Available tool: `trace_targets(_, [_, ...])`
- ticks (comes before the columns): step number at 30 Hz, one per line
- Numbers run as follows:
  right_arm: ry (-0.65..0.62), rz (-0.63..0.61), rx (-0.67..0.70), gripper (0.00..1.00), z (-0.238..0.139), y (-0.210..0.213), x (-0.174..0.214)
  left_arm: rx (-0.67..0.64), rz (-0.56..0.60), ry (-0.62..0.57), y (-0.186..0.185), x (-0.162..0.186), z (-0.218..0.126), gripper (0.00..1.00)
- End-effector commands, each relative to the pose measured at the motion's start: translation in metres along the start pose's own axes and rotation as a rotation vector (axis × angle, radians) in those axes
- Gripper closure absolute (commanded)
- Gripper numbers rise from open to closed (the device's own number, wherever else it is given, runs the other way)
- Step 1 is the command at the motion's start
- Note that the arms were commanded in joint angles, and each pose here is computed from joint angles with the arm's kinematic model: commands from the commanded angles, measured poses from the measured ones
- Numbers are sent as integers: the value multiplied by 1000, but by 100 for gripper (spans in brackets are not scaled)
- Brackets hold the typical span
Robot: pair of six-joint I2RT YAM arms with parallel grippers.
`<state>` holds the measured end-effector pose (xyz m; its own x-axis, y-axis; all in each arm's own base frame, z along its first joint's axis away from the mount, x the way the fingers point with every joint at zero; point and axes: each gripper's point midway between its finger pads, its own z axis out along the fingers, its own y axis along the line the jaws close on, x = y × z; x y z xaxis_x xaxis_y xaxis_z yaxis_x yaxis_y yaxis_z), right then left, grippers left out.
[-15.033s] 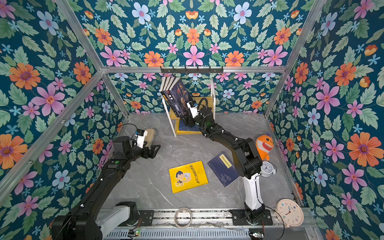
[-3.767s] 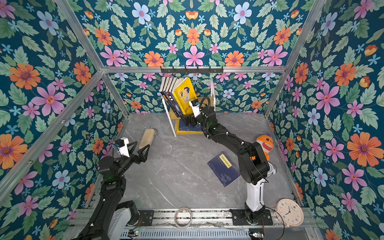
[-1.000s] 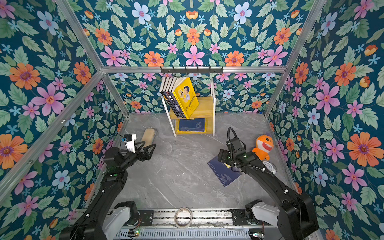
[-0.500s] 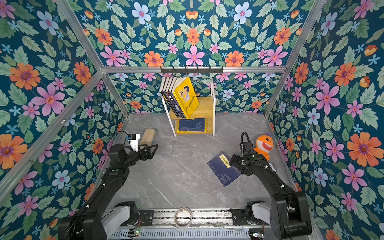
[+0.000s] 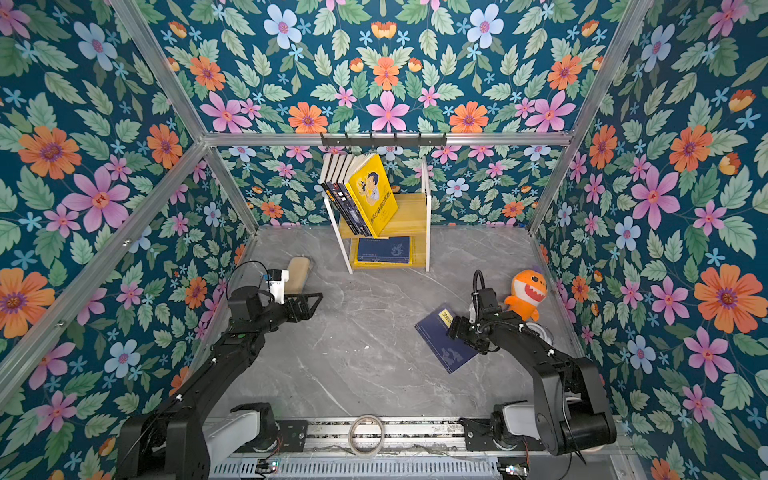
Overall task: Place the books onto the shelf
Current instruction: 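Move the right gripper down to the dark blue book's edge, then close the right gripper on the dark blue book's raised edge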
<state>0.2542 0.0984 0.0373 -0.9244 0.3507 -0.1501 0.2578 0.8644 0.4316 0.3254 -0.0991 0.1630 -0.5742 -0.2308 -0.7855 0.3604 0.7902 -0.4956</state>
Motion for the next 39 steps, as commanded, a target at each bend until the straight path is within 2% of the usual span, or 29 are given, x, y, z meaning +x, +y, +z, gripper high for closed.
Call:
trace_targets(1, [35,4,-32,21,9,13,8,10,53,-10,-5,-6,4,0])
trace_targets(6, [53,44,6,21,16,16,8,11,81,14,-7,-5,8,0])
trace_targets(13, [42,209,205,18,-14,-25,31,40,117,49,-16,-1,17,0])
trace_targets(17, [102,297,247,17,-18,-44,51,61,135,65,-23,1,21,0])
trace_targets(22, [91,338,229,17,-10,-51,54,71,180,93,-27,9,26,0])
trace_targets(30, [11,208,120,18,-1,-23,14,124,208,169,-46,30,36,0])
trace_targets(35, [-42,116,98,18,5,-3,-15,83,98,141,-37,36,40,1])
trace_targets(39, [-74,45,64,18,12,21,-29,84,81,153,-36,46,38,1])
